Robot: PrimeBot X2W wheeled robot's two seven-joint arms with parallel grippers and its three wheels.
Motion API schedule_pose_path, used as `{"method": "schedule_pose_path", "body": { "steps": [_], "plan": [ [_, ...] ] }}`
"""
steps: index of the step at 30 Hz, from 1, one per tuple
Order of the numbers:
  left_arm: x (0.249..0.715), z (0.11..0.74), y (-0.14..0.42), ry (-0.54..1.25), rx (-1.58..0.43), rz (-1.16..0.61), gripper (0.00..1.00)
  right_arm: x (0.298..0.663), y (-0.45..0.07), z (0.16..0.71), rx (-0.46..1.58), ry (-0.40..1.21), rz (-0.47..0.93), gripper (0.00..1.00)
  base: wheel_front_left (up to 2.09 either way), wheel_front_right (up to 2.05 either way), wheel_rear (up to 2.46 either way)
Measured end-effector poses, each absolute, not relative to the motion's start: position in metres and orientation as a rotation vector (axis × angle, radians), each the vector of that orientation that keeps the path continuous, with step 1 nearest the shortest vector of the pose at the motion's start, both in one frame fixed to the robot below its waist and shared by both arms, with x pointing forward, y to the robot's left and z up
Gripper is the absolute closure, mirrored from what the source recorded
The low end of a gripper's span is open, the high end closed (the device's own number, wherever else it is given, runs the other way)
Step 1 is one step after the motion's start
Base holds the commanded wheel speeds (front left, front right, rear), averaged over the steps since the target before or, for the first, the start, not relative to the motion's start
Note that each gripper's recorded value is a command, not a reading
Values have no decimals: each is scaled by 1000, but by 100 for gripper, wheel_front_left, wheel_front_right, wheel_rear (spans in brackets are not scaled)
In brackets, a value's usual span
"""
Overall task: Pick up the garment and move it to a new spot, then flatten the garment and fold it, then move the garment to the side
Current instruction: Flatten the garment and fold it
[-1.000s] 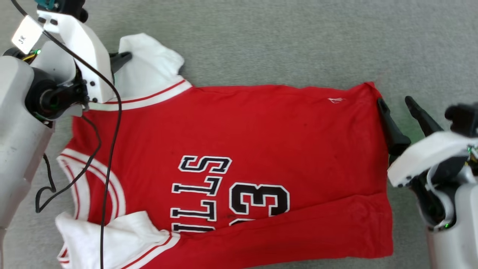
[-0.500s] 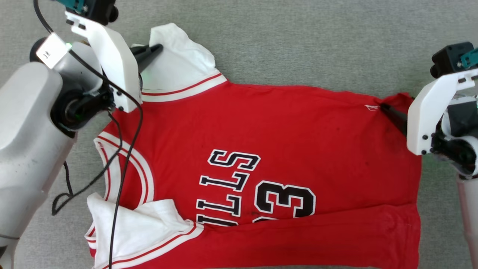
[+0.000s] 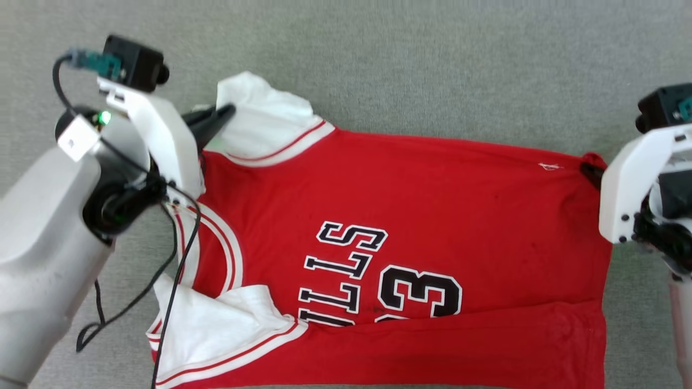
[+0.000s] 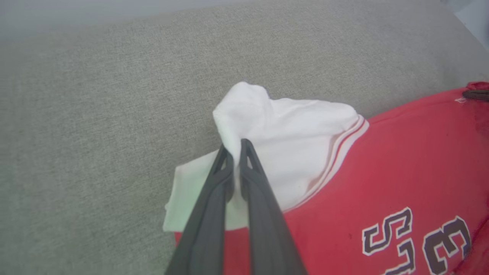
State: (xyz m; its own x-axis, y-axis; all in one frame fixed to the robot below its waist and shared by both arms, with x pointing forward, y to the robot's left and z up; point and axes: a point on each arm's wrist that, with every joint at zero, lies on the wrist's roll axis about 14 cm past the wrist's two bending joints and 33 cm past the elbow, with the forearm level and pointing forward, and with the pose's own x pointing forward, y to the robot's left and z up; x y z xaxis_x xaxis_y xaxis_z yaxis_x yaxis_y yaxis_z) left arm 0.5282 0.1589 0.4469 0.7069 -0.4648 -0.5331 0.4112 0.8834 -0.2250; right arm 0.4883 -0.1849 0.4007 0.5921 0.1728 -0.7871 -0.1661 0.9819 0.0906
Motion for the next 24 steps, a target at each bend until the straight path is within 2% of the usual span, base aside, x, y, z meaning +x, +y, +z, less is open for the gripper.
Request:
{"method": "schedule_pose_path", "body": {
  "steps": [3, 8, 16, 24],
  "plan": [
    [514, 452, 166, 598, -102, -466, 100, 480, -185, 417, 13, 857, 195, 100, 0, 0, 0],
    [477, 449, 172, 591, -144, -426, 100, 445, -182, 423, 40, 835, 196, 100, 0, 0, 0],
    [398, 421, 179, 664, -246, -332, 100, 389, -182, 413, 131, 858, 167, 100, 0, 0, 0],
    [344, 406, 185, 705, -343, -238, 100, 350, -181, 395, 212, 896, 132, 100, 0, 0, 0]
  ]
}}
